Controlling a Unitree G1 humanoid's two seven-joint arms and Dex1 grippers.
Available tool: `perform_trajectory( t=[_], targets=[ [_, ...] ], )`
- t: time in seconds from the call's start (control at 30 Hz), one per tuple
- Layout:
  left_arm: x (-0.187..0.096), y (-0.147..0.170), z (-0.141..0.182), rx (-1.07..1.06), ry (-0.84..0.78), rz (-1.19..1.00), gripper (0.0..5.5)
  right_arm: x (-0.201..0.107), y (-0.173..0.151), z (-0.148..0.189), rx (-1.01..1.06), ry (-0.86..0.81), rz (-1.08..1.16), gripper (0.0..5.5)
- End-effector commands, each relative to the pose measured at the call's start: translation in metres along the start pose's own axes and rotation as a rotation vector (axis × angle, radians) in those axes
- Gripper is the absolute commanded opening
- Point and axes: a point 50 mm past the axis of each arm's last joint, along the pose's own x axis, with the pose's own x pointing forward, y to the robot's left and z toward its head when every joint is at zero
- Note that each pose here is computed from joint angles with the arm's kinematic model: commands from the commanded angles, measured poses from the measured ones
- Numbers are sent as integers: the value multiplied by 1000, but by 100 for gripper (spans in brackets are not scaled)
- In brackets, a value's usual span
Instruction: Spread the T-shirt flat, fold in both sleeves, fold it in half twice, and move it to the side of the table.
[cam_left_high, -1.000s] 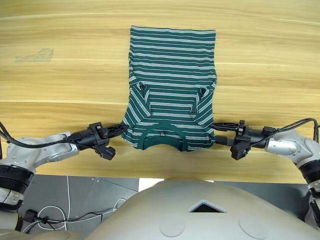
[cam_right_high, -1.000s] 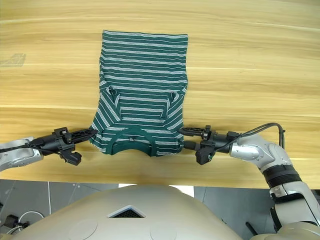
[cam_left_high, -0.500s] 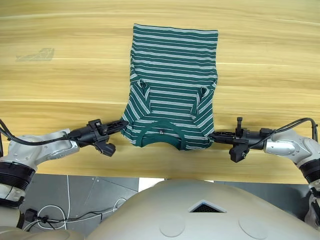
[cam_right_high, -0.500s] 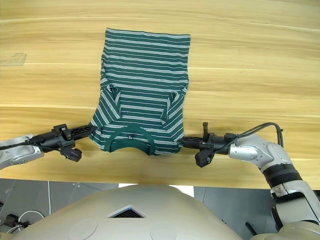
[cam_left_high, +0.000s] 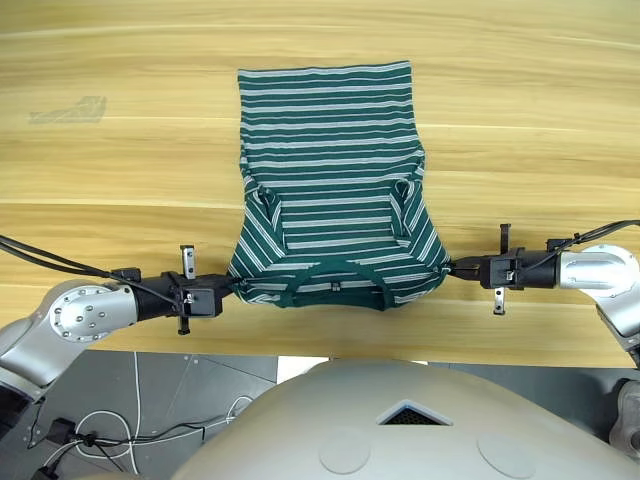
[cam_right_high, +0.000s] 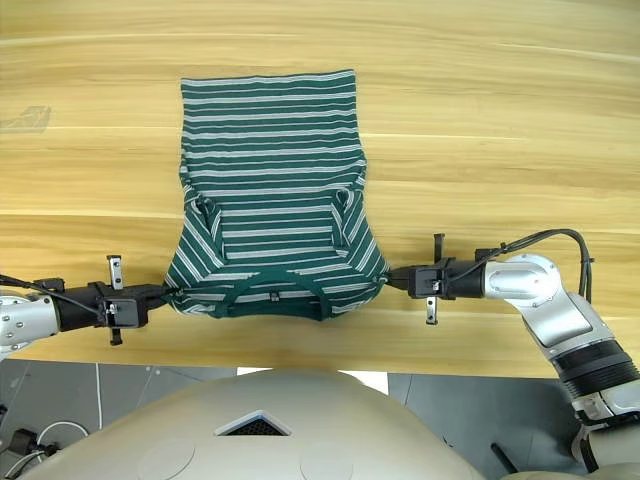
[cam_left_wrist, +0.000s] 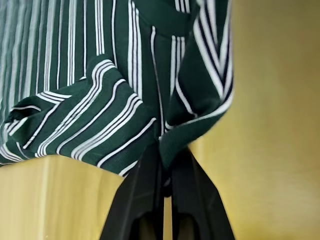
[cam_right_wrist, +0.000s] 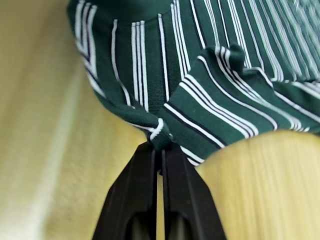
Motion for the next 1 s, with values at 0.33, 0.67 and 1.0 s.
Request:
perform_trajectory(
  t=[0.33,0.67,1.0],
  targets=[
    [-46,-1,27,-17,39,0,1,-35,15,42,142,-128,-43,0],
    [-67,-11,35,-102,16,15,1,-51,34,60,158,-135,-80,0],
    [-46,58,12,40,92,109,1,-34,-42,45,0,-68,-191,0]
  ],
)
